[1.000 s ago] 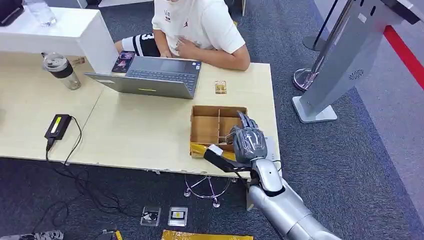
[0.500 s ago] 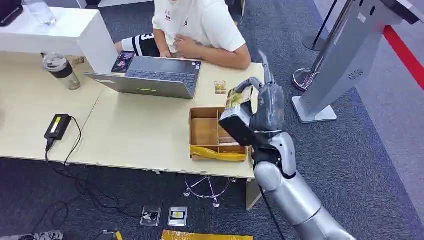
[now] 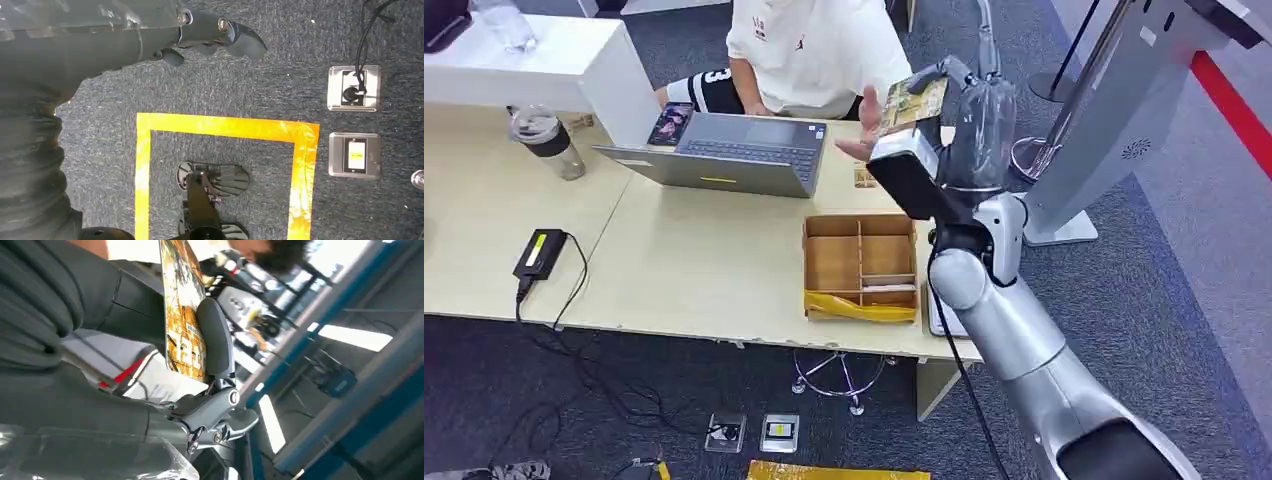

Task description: Pass the card to the sensor for recognition and then transmit it.

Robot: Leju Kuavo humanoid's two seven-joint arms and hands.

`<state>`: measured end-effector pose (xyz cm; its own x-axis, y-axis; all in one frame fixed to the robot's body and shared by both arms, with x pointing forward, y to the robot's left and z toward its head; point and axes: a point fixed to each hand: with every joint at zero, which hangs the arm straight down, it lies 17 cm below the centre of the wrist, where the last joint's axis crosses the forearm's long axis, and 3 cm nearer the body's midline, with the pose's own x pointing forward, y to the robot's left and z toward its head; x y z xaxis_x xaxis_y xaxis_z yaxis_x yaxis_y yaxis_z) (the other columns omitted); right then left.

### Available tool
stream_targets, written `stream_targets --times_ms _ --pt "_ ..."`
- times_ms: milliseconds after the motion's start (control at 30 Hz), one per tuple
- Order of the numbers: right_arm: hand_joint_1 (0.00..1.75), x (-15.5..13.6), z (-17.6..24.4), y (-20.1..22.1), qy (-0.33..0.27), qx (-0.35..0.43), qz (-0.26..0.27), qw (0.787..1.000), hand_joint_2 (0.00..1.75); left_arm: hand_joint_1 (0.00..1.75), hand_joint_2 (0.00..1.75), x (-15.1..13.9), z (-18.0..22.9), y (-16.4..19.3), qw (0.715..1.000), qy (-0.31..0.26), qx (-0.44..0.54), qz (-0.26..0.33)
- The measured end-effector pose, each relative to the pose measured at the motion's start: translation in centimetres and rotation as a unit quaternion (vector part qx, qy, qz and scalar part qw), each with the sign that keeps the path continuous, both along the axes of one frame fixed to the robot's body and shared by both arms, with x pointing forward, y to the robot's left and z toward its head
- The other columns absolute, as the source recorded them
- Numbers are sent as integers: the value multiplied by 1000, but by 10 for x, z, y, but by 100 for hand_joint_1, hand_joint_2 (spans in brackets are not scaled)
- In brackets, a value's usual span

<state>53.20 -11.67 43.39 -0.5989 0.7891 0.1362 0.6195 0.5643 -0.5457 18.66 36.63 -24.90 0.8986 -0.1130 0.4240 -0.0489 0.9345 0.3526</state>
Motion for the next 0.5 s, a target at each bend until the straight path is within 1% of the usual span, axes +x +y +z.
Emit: stream_targets --times_ms 167,300,400,433,467,500 --pt "175 46 -39 6 85 -51 -40 994 175 0 175 2 1 -1 1000 -3 1 -6" --pt "175 65 -70 8 138 -73 -59 986 175 0 175 3 1 -1 1000 -4 0 -9" --pt "175 74 -86 11 165 -92 -74 979 175 0 175 8 2 -3 1000 -7 0 -15" --pt "166 75 -92 13 172 -98 -77 977 175 0 175 10 3 -3 1000 -6 0 -16" --pt "166 77 -97 13 179 -103 -79 975 175 0 175 12 3 -3 1000 -6 1 -19" --pt "89 77 -100 15 183 -109 -81 974 175 0 175 13 3 -3 1000 -6 1 -20"
